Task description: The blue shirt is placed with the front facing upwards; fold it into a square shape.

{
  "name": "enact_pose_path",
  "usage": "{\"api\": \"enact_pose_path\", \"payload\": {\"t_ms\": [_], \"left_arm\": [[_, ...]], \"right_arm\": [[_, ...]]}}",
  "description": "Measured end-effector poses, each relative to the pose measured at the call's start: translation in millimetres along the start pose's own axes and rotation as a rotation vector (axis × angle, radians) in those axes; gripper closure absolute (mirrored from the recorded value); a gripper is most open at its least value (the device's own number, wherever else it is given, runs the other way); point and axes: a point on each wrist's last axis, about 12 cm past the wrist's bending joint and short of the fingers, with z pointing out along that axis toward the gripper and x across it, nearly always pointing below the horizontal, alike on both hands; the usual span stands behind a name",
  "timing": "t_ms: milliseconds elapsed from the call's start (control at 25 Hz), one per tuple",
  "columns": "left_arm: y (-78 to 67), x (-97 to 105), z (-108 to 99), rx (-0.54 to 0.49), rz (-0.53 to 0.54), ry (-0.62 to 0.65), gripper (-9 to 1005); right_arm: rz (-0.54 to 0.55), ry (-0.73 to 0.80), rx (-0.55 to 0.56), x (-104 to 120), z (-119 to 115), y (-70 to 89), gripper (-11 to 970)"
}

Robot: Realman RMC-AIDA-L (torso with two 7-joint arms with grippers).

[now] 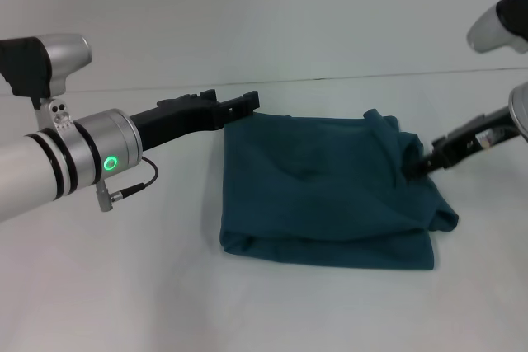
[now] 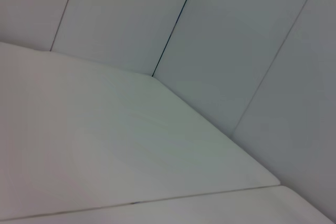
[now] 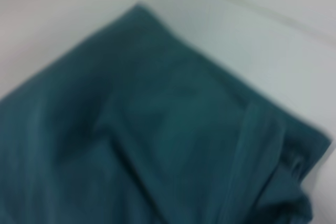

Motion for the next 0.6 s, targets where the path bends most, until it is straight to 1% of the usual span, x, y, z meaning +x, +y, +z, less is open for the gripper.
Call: {"api": "enact_pose_path", "payload": {"t_ms": [40, 200, 360, 600], "left_arm": [[0.0, 0.0, 0.0, 0.000, 0.000, 0.000, 134], [-1.1, -0.2, 0.5, 0.005, 0.000, -0.002, 134], [-2.8, -1.2, 1.9, 0.011, 0.003, -0.003, 134], [-2.5, -0.9, 0.7, 0.014, 0.001, -0.004, 134]], "right_arm": [[0.000, 0.000, 0.000, 0.0, 0.0, 0.0, 68], [0.004, -0.079, 0.043, -15.3, 2.5, -3.0, 72], [0.003, -0.107, 0.070, -27.3, 17.5, 0.5, 82], [0.012, -0.111, 0.104, -26.4, 39.3, 4.2, 106]]}}
